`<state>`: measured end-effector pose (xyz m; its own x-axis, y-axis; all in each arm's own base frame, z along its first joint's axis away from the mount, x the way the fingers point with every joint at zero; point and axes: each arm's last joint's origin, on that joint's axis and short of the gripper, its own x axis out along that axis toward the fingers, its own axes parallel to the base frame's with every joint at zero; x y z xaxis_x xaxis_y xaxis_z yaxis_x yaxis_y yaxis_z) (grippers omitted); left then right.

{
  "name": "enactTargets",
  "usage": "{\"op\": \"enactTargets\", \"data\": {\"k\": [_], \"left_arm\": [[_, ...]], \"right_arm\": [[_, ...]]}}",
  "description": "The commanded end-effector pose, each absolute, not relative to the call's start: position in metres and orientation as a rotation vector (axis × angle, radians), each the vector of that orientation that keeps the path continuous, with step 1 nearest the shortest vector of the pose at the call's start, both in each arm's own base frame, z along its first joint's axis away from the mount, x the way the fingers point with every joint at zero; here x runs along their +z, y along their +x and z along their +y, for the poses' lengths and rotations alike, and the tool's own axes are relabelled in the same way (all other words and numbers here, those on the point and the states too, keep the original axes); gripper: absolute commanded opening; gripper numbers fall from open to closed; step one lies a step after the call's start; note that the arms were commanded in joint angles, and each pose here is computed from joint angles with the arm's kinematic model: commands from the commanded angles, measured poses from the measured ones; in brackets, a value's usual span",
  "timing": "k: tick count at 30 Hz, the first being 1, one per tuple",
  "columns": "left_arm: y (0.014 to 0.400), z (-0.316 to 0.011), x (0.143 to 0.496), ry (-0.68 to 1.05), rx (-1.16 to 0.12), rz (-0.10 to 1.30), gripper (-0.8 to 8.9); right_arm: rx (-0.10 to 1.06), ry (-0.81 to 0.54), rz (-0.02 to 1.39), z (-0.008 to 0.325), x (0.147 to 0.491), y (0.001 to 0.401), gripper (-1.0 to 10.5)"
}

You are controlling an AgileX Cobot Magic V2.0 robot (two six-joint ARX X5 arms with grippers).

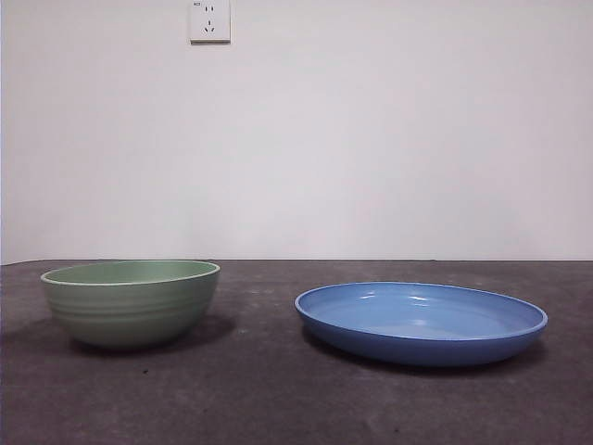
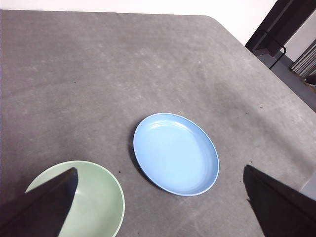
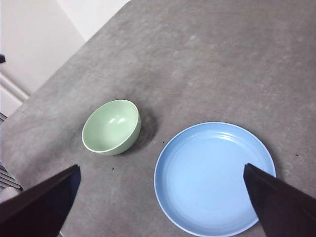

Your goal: Place the green bowl on the blue plate

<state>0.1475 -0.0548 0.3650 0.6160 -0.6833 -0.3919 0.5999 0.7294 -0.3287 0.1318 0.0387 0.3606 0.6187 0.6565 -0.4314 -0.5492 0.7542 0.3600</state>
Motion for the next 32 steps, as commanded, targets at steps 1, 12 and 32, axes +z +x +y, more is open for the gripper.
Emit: {"op": "enactTargets", "data": {"k": [1,12,32], "left_arm": [[0.147,-0.055,0.372,-0.159,-0.753,0.495,6.57],[0.160,-0.055,0.358,-0.200,-0.697,0.635,6.57],[0.261,-0.051,0.257,-0.188,-0.321,1.129,6.53]], "right_arm": [[0.708,0.186,0.560,0.040,0.364,0.133,6.1],[0.711,0.191,0.557,0.040,0.365,0.133,6.1],[0.708,0.204,0.562,0.040,0.365,0.132,6.1]]}}
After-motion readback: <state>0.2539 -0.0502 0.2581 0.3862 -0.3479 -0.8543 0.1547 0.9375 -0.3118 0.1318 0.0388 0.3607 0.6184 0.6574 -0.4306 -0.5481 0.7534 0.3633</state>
